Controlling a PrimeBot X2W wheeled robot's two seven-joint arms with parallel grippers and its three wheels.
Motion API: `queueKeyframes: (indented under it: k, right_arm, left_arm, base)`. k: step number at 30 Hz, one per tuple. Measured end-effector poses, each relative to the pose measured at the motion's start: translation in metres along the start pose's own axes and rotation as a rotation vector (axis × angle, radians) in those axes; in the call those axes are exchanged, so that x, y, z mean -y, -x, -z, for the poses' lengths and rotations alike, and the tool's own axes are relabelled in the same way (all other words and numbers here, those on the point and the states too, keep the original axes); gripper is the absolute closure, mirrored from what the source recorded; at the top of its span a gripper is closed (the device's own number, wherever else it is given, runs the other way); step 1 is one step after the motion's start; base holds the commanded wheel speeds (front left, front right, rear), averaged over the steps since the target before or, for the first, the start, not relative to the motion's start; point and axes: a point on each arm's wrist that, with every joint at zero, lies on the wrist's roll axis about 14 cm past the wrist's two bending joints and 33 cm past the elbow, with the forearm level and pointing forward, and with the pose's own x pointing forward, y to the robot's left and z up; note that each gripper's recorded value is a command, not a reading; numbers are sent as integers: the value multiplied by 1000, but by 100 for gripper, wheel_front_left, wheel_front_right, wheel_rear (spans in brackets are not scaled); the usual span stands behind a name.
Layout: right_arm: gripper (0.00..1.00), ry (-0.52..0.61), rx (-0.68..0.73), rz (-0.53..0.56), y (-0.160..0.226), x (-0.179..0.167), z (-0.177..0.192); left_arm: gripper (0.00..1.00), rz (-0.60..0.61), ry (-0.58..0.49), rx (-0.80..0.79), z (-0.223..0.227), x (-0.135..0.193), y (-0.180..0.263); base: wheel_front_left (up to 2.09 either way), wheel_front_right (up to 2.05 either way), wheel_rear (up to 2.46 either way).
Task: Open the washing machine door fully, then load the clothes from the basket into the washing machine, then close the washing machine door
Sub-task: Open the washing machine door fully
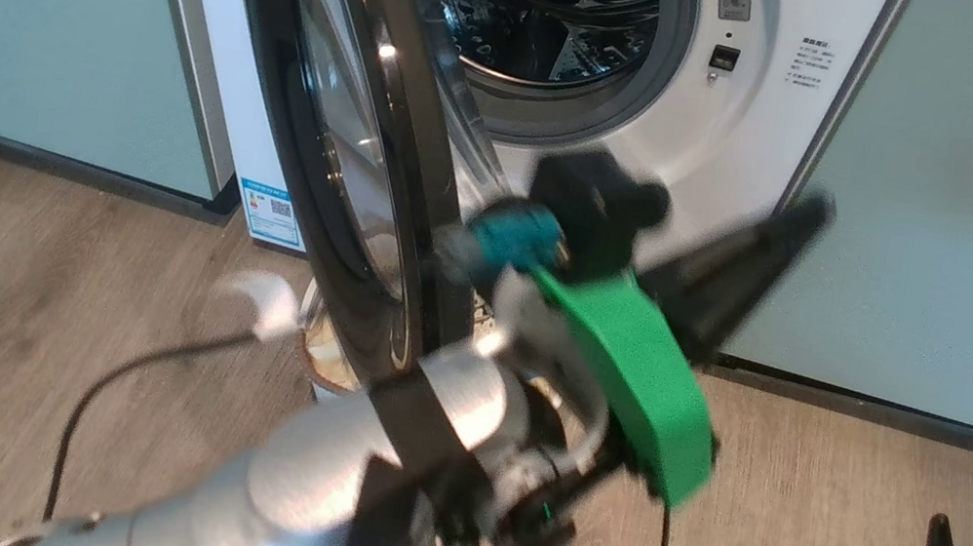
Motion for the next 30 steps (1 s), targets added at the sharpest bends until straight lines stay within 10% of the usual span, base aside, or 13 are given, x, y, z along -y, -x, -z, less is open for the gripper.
queueKeyframes:
  k: [30]
  right_arm:
    - [0, 2, -26, 9, 3, 3, 8]
  left_arm:
    - [100, -114, -55, -345, 178, -17, 64]
  base:
    - [0, 0, 0]
